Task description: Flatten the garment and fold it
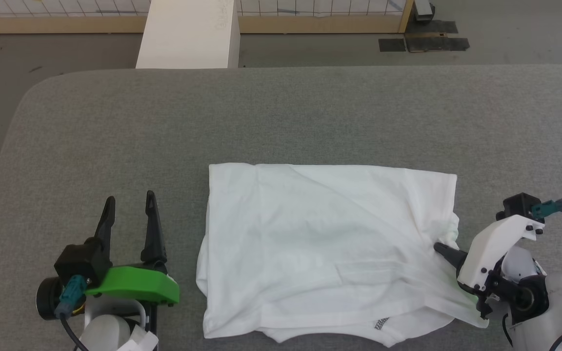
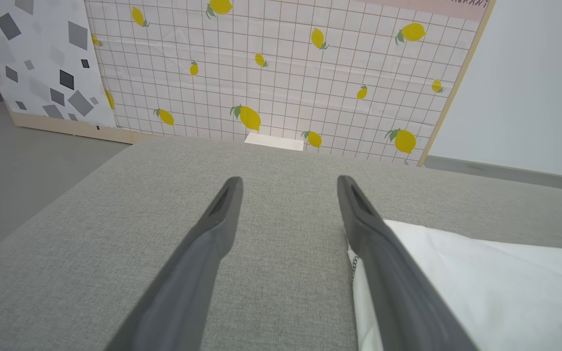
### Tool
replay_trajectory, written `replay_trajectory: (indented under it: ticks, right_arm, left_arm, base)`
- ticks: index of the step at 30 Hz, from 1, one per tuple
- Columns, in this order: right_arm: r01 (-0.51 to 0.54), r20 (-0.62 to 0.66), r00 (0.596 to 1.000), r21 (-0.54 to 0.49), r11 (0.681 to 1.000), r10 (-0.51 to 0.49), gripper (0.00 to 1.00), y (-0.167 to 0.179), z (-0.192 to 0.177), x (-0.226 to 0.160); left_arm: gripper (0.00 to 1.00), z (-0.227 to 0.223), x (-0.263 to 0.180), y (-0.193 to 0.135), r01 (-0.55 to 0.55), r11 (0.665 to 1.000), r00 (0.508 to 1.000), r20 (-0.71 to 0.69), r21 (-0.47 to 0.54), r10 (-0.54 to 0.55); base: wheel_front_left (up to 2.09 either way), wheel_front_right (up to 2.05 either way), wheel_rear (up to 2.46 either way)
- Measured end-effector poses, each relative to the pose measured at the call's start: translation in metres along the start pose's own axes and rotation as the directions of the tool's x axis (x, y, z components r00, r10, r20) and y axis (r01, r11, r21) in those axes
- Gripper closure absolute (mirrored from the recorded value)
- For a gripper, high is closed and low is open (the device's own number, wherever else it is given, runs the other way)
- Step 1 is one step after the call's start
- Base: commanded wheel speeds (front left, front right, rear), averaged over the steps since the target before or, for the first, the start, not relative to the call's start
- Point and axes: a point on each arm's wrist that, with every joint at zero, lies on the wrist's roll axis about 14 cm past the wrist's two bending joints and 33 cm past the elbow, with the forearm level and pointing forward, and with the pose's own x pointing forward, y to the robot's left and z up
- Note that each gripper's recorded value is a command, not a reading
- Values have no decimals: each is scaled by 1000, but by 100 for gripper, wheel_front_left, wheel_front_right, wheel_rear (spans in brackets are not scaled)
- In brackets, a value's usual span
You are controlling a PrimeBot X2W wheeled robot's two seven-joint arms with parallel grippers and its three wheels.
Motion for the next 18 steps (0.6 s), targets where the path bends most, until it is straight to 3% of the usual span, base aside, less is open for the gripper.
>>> replay_trajectory:
  ticks: [8, 18]
  right_arm:
    - [19, 72, 997, -1, 1000, -19, 100, -7, 8, -5]
    - [232, 234, 944, 28, 972, -232, 100, -80, 31, -43]
  left_arm:
    - [0, 0, -1, -2, 11, 1000, 1000, -1, 3, -11]
    - [0, 4, -2, -4, 21, 1000, 1000, 9, -1, -21]
  base:
    - [0, 0, 0]
    - [0, 0, 0]
